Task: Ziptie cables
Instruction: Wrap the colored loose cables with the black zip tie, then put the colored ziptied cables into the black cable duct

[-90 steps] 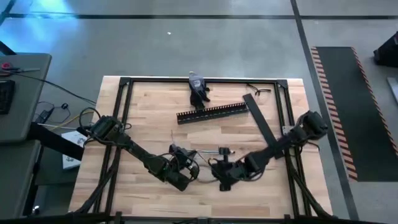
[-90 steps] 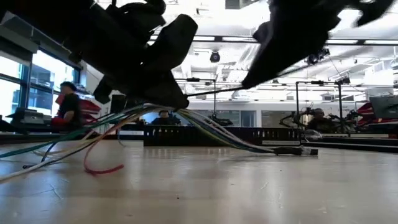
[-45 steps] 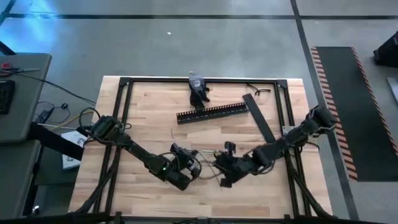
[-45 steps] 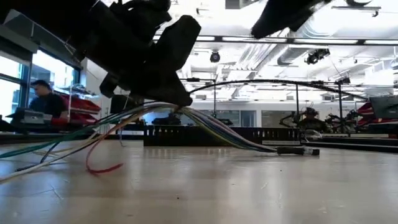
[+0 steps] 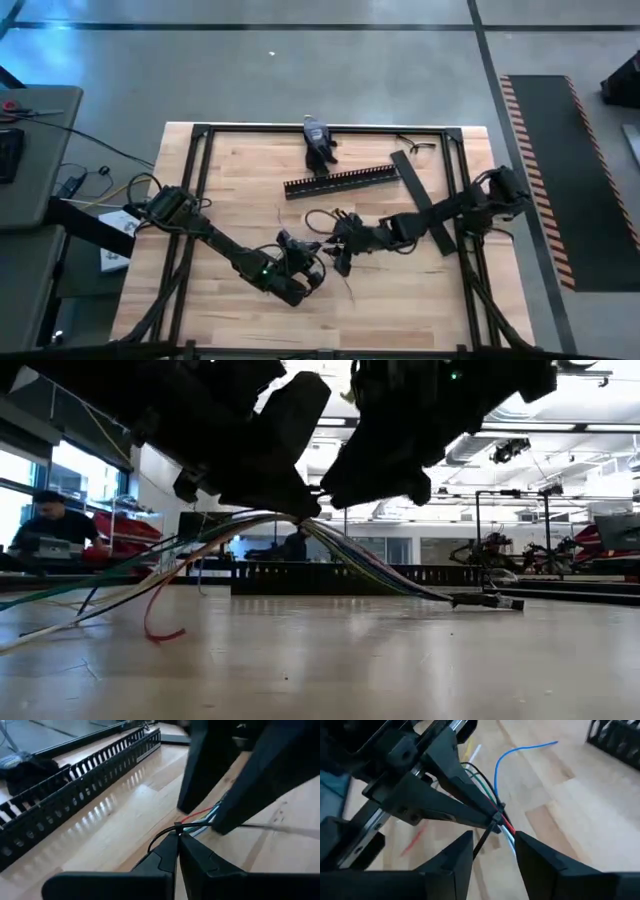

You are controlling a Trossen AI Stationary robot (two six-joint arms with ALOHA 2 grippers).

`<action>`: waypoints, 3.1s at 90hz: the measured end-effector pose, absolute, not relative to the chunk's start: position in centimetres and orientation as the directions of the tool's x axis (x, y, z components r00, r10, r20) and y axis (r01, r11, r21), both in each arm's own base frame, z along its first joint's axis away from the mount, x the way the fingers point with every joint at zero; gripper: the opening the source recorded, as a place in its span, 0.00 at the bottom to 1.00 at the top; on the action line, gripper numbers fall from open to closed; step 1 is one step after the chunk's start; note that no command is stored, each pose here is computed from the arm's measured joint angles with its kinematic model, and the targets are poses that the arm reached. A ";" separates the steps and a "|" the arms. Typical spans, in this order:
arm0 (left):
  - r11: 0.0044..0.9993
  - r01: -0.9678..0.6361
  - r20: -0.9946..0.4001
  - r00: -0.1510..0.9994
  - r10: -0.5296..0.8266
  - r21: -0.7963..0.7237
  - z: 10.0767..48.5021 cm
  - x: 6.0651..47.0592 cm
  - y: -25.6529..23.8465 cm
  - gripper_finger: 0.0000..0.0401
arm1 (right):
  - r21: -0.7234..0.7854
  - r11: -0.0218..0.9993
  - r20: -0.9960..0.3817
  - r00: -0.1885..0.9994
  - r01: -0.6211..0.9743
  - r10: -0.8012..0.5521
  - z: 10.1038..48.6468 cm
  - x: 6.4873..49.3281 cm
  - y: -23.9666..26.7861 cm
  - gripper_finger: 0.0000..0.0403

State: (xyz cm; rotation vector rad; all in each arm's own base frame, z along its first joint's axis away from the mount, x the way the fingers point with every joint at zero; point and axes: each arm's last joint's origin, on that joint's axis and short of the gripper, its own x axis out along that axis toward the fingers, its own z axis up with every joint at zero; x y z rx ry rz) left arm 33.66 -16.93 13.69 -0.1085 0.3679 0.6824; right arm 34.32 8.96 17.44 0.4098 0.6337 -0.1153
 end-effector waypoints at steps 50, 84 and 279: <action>0.775 -0.632 -0.359 0.720 0.594 0.016 13.8 33.8 -17.0 0.00 | 0.389 0.901 -0.567 0.821 0.191 0.070 16.9 34.2 8.4 0.08; 0.770 -0.632 -0.389 0.733 0.558 -0.084 13.4 33.4 -17.3 0.00 | 0.347 0.917 -0.647 0.758 0.196 0.082 15.6 32.9 11.3 0.00; 0.967 -0.216 -0.956 0.284 -0.069 -0.134 13.3 33.7 -8.9 0.01 | 0.169 0.982 -0.705 0.707 0.085 0.060 18.6 27.7 15.8 0.52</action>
